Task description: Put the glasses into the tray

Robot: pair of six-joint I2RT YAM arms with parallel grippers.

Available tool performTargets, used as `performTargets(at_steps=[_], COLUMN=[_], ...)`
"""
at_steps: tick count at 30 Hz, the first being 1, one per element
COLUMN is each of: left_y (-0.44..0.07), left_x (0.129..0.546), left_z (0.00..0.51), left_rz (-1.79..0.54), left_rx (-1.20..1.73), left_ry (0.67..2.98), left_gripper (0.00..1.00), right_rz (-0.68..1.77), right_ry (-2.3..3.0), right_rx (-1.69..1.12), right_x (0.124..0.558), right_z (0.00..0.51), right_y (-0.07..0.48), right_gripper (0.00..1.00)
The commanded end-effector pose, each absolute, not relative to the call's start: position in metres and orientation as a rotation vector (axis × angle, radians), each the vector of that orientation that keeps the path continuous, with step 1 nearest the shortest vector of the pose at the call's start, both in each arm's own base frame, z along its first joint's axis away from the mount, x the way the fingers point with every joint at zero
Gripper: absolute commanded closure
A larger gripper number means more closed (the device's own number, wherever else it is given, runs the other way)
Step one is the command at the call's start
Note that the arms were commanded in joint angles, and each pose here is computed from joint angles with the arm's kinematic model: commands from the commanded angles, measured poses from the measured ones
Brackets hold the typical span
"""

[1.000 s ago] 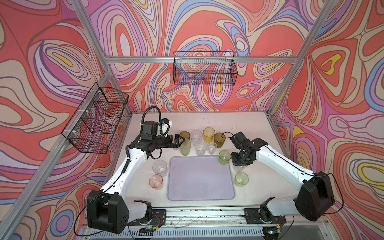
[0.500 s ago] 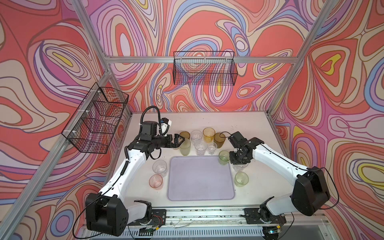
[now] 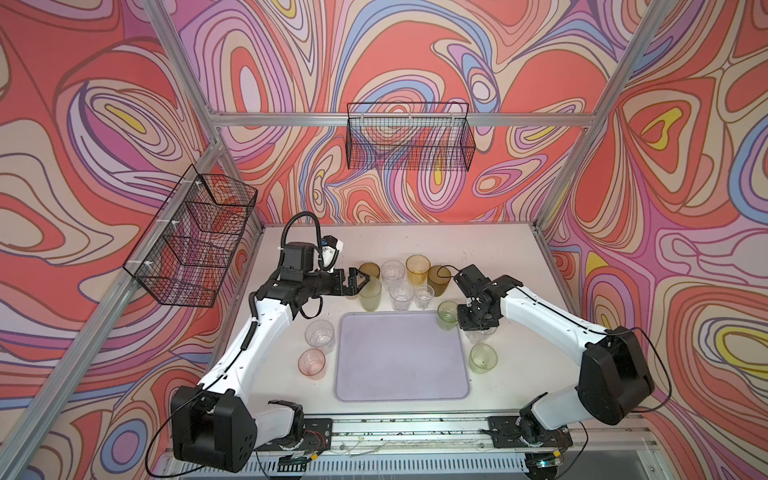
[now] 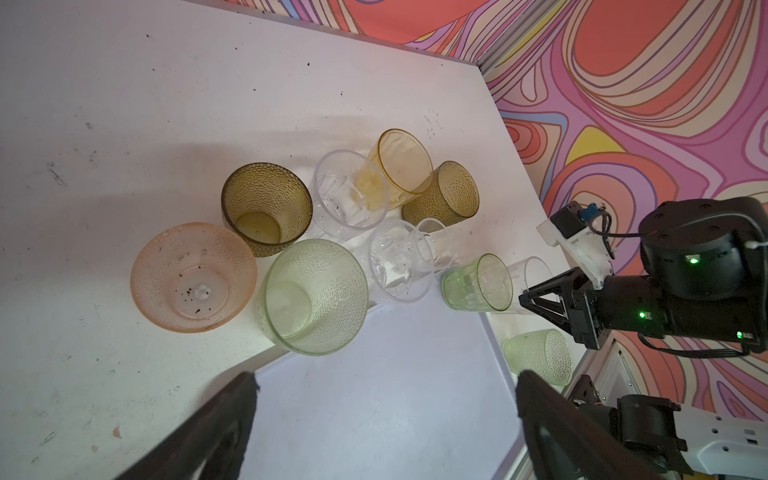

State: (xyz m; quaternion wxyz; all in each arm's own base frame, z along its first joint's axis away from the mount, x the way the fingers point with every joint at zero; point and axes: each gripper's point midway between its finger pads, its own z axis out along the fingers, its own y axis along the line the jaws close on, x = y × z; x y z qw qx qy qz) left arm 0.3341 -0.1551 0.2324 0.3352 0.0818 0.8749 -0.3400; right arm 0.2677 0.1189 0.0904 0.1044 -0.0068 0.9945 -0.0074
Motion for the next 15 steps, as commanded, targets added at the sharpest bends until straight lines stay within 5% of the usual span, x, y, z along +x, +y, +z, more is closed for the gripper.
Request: performTargets(at_steps=[1,8,15], left_y=[-0.159,-0.16,-0.16], left_x=[0.334,0.334,0.334], left_z=[0.238,0.238,0.238], left_rz=[-0.899,-0.906,-0.907], left_rx=[0.237,0.241,0.242], left_ry=[2.258,2.26,2.258], left_gripper=[0.0,0.0,0.0], right_rz=[-0.042,-0.072,-0.093], right_ry=[2.936,2.922,2.909], right_rx=[-0.028,-0.034,-0.037], right_x=[0.266,0.267,0.268], right_z=[0.086,0.093,0.104], right_y=[0.118,0.114,0.111], right_gripper=[0.89,1.0,1.0])
